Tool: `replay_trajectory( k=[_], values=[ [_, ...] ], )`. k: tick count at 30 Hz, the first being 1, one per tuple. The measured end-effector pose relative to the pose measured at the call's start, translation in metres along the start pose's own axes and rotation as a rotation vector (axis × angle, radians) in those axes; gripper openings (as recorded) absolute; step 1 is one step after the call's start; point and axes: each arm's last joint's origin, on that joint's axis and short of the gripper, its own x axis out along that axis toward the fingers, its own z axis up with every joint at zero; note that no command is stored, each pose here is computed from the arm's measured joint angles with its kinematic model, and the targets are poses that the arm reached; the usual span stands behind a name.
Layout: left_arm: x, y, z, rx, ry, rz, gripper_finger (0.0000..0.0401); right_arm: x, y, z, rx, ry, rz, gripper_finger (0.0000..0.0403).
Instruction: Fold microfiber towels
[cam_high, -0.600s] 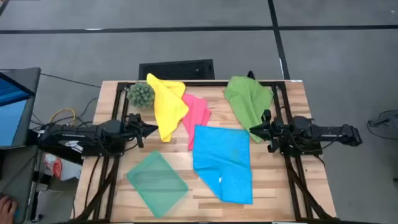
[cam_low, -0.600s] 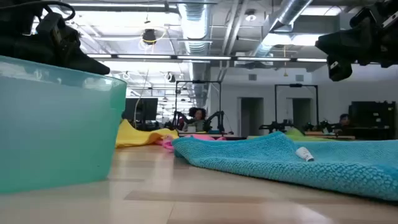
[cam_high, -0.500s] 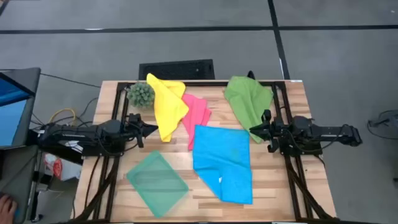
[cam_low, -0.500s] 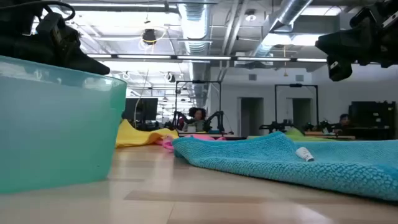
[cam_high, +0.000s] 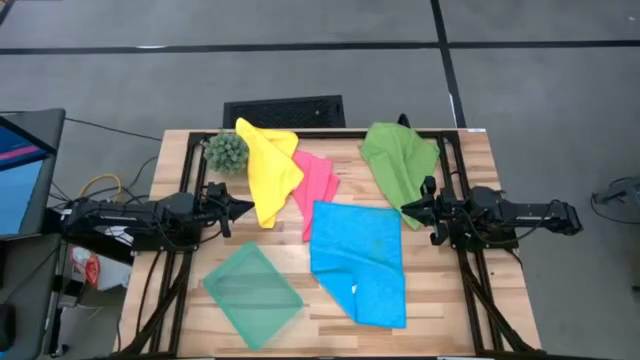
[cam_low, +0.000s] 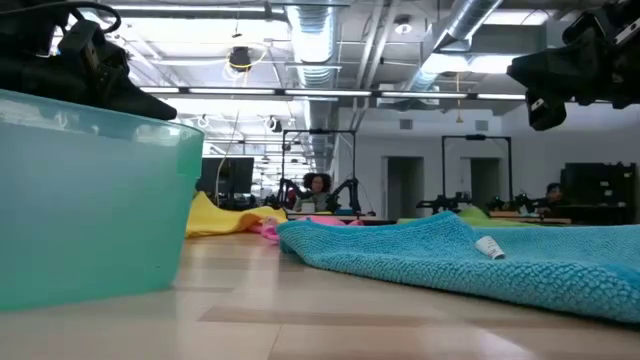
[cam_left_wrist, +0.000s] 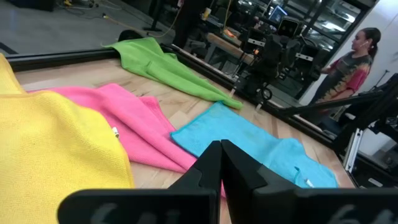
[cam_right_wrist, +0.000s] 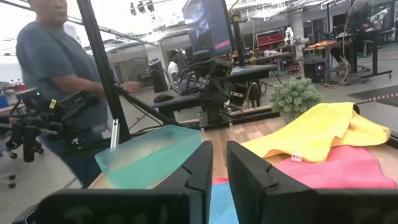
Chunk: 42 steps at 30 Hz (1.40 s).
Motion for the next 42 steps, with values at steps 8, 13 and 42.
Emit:
replay_trajectory(
  k=[8,13,42],
  values=[
    [0.0000,0.0000,0.0000,0.000,0.000,0.000,0.0000,0.0000,0.0000,0.0000,0.000,0.000,0.000,0.0072],
    [0.0000,0.0000,0.0000,0.000,0.000,0.000,0.0000,0.0000,0.0000,0.0000,0.000,0.000,0.000,0.0072],
    [0.0000,0.0000,0.0000,-0.085,0.000,0.000,0.0000,0.0000,0.0000,0.0000,0.000,0.000,0.000,0.0072]
  ],
)
